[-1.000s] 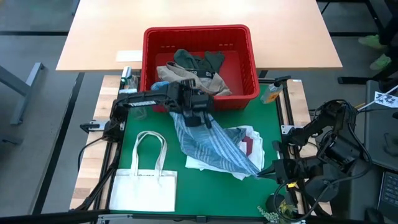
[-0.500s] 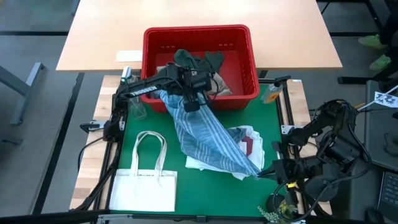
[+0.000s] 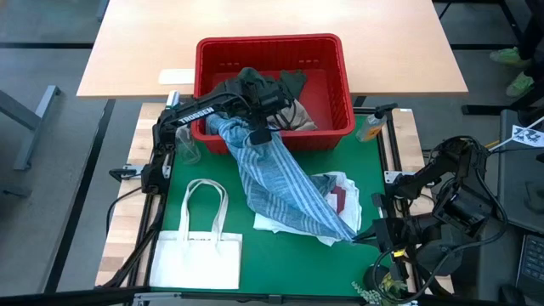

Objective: Fold Laundry from Bin
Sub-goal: Fold the blue checkered polo shirt

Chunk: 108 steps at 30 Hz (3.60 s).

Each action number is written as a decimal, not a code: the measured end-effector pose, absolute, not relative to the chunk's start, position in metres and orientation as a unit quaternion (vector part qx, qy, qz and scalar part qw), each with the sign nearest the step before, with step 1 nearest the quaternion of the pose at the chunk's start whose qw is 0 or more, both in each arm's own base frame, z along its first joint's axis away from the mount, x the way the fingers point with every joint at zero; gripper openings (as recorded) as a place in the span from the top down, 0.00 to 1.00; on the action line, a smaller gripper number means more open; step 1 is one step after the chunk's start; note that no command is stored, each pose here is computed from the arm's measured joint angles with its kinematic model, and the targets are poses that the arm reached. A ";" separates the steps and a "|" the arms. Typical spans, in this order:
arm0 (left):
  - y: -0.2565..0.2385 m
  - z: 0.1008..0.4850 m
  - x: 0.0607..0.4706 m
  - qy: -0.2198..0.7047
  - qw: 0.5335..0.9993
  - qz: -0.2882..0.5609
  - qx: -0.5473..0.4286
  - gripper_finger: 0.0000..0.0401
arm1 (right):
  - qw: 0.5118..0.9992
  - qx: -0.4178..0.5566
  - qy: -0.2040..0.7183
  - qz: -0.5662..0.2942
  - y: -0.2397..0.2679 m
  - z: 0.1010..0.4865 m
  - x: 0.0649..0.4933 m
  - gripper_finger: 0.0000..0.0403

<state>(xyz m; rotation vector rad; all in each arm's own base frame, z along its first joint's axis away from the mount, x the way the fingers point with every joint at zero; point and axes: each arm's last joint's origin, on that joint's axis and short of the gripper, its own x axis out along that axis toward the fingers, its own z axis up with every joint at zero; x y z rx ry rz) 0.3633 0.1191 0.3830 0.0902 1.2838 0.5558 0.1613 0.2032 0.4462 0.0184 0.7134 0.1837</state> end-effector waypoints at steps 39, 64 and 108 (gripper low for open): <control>0.030 0.542 0.241 0.163 0.896 0.412 -0.010 1.00 | 0.995 0.054 0.042 -0.073 0.054 0.537 0.070 1.00; 0.022 0.612 0.233 -0.128 0.906 0.403 -0.006 1.00 | 0.975 0.100 -0.193 -0.052 -0.063 0.602 -0.015 1.00; -0.040 0.572 0.220 0.069 0.969 0.236 0.016 1.00 | 0.989 0.103 -0.056 0.094 -0.061 0.564 -0.019 1.00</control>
